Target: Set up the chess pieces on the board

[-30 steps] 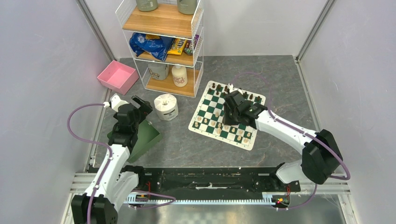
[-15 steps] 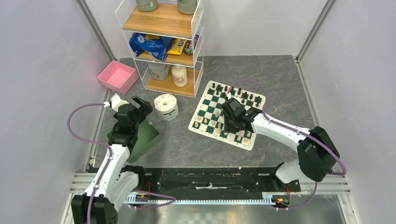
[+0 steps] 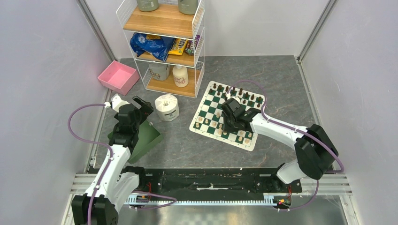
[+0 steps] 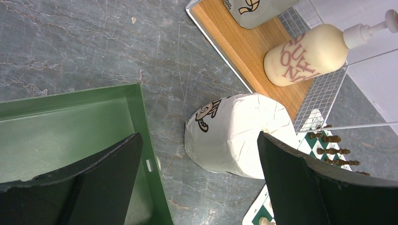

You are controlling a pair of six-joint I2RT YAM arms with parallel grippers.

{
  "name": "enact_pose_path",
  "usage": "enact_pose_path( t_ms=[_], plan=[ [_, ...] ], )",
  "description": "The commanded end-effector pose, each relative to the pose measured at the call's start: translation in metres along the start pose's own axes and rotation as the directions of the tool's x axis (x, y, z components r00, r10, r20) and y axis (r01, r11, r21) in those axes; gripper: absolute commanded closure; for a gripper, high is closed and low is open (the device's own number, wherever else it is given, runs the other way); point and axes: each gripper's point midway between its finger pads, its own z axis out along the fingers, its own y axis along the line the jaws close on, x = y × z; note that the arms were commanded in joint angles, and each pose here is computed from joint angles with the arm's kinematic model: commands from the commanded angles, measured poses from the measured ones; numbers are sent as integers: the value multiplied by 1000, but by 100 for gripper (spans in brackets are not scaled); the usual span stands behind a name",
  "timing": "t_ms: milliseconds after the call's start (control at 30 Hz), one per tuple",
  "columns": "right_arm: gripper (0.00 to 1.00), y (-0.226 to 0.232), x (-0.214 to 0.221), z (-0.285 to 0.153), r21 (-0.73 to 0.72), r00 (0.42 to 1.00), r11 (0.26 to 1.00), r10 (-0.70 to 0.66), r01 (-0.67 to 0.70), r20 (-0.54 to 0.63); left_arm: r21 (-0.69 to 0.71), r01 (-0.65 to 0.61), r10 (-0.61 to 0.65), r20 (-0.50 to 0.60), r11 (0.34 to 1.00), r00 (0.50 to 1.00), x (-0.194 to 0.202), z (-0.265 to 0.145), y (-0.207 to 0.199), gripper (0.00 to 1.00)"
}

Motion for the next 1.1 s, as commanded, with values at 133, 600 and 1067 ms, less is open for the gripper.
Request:
enact_pose_path(
  t_ms=[133, 600, 1067],
  plan=[
    [77, 0, -1, 9, 15, 1000, 1000, 3, -3, 14, 17, 40, -40, 45, 999, 998, -13, 1, -7, 0],
    [73, -3, 7, 18, 39, 1000, 999, -3, 3, -2, 14, 42, -43, 42, 999, 998, -11, 1, -5, 0],
    [48, 3, -16, -18, -5, 996, 1000, -1, 1, 93, 18, 40, -41, 46, 999, 998, -14, -2, -6, 0]
  ],
)
